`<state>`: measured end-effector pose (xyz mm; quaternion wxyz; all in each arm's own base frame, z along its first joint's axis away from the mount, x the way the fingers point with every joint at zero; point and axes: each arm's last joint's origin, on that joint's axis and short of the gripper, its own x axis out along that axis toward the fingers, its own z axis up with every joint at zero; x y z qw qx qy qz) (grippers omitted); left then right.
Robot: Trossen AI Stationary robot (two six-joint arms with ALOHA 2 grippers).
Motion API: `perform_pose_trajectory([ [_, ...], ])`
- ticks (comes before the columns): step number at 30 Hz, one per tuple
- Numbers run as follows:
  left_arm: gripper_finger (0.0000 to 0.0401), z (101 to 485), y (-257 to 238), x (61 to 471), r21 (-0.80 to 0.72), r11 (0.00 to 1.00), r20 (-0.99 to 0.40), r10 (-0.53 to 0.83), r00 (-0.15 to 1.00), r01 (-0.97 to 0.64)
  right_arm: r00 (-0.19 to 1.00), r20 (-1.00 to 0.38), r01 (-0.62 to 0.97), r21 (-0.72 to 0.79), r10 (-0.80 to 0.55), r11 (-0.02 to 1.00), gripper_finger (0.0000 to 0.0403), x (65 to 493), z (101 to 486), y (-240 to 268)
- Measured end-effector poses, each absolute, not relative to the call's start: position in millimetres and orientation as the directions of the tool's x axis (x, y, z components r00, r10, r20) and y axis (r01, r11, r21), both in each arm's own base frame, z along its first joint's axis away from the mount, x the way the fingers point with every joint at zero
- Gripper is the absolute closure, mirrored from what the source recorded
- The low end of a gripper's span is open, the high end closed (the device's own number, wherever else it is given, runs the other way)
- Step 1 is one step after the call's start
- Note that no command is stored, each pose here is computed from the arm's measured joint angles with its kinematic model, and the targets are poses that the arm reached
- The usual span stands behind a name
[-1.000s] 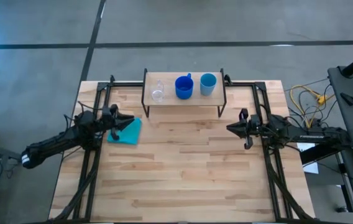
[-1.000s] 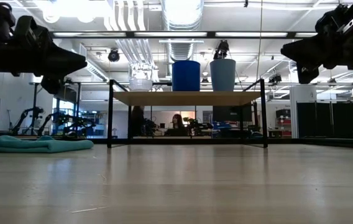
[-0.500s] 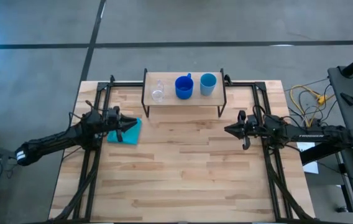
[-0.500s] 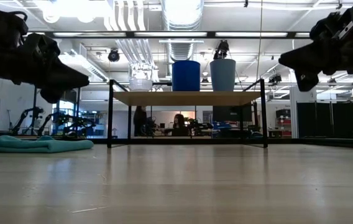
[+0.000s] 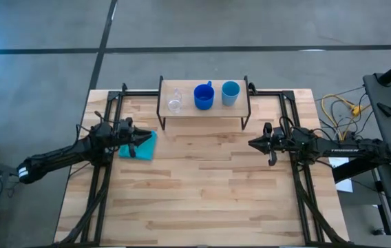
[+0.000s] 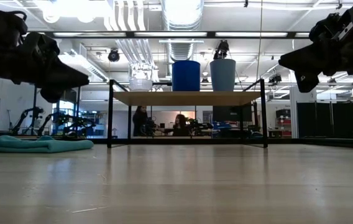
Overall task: Stack small to large cups/mugs on shelf
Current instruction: Return to Home Position
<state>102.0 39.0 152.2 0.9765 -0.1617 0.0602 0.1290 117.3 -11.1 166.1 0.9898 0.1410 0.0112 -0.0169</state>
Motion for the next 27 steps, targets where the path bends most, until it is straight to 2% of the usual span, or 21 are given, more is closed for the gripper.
perform_pose_trajectory([
  [10,0.0338,152,39,102,-0.300,0.915,-0.158,0.232,0.960,-0.271,0.999,-0.027,0.037,0.278,-0.030,0.960,0.0364,117,166,-11],
  [23,0.0338,168,35,92,-0.272,0.937,0.029,0.234,0.972,-0.218,0.999,-0.027,0.036,0.275,-0.030,0.961,0.0364,117,166,-11],
  [27,0.0338,169,35,92,-0.269,0.939,0.041,0.233,0.972,-0.214,0.999,-0.026,0.037,0.275,-0.030,0.961,0.0364,117,166,-11],
])
